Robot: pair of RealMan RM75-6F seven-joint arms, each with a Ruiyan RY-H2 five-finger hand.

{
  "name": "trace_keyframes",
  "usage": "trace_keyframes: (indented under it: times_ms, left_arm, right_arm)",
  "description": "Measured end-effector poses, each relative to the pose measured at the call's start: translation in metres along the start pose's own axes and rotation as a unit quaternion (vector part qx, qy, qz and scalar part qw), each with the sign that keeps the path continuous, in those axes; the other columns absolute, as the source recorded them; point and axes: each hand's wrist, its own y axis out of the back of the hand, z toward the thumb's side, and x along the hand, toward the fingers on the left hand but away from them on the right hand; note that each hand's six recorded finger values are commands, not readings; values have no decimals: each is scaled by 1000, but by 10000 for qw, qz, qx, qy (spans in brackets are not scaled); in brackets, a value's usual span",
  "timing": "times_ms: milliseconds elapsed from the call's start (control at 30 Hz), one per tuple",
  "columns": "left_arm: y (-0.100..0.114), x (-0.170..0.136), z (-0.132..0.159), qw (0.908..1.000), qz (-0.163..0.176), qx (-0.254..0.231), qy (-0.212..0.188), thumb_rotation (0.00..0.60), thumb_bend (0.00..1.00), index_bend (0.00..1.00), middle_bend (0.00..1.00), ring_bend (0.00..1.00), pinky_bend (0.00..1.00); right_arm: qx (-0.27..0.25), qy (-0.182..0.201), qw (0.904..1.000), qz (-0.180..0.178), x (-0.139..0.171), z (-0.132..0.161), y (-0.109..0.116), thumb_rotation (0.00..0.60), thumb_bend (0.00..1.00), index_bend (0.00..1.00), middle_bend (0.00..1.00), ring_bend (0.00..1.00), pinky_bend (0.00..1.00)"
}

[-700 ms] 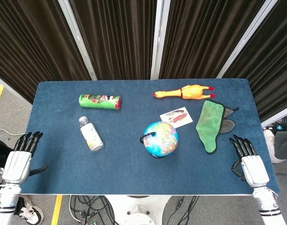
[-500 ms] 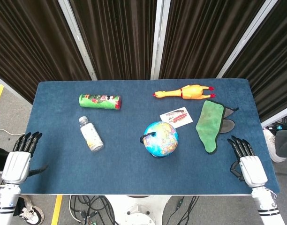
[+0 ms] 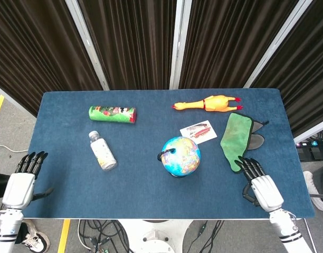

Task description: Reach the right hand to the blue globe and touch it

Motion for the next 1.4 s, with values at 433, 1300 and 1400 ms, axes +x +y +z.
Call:
trace_keyframes:
  times_ms: [433, 1300, 1400]
  left_arm:
    - [-6, 2, -2, 9999, -105, -38, -28, 600, 0, 60, 53, 0, 83]
    - [-6, 0, -10, 9999, -108, -79, 35, 600, 0, 60, 53, 0, 83]
    - [-6, 0, -12, 9999, -108, -85, 49, 600, 0, 60, 53, 0, 83]
  right_arm:
    - [-352, 860, 9956, 110, -37, 50, 0, 394, 993, 0, 0, 0, 0]
    - [-578, 1054, 9917, 447, -86, 64, -19, 394, 999, 0, 0, 0, 0]
    - [-559, 1027, 9921, 460, -93, 64, -18, 394, 999, 0, 0, 0, 0]
